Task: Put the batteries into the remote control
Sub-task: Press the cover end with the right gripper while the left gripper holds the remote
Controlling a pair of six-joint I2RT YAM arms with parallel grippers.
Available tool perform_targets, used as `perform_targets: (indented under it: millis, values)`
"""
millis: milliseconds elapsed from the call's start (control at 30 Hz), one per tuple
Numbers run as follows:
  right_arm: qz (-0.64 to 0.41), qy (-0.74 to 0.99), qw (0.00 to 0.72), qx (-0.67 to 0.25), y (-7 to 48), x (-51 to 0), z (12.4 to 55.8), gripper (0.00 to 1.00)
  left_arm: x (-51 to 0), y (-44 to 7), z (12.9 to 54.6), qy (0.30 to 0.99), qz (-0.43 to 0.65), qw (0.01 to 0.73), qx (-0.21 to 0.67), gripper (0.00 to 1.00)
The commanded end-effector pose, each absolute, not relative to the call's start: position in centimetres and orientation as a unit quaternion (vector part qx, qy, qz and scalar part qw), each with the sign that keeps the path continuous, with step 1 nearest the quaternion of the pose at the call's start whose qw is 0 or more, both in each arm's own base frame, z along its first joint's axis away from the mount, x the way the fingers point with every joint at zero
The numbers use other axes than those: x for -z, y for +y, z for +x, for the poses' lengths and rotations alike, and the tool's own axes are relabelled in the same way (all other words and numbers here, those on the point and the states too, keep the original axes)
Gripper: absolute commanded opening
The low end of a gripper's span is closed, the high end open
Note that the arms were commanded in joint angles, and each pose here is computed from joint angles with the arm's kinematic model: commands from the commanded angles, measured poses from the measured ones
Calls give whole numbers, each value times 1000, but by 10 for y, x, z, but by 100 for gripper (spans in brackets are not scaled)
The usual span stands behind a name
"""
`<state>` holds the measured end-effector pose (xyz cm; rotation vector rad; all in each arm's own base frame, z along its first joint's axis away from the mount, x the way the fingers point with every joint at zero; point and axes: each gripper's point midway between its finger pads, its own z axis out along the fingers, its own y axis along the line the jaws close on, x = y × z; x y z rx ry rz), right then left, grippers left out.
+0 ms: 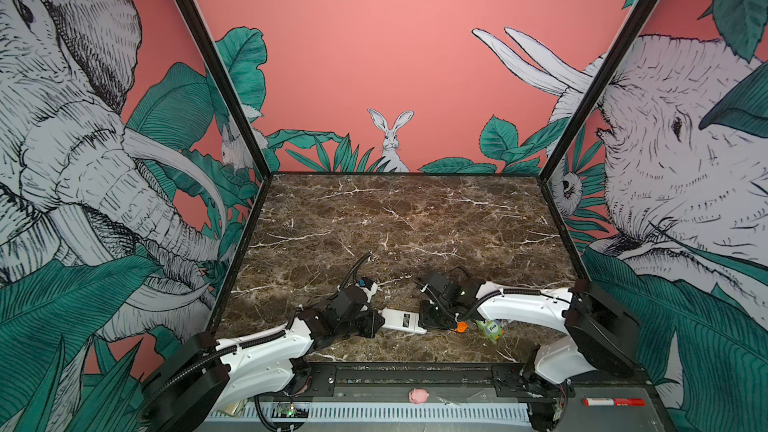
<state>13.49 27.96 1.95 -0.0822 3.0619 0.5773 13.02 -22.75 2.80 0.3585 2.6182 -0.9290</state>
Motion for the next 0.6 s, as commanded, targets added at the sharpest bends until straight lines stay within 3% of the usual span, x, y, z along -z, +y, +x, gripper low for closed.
perform_targets:
  millis: [0, 567]
  values:
    - [-55, 991, -8, -121, 264, 29, 118, 3, -9, -222, 103, 928, 142, 114, 324, 18]
    - [-45, 991, -6, -124, 279, 36, 119, 2, -9, -225, 99, 924, 145, 111, 337, 16]
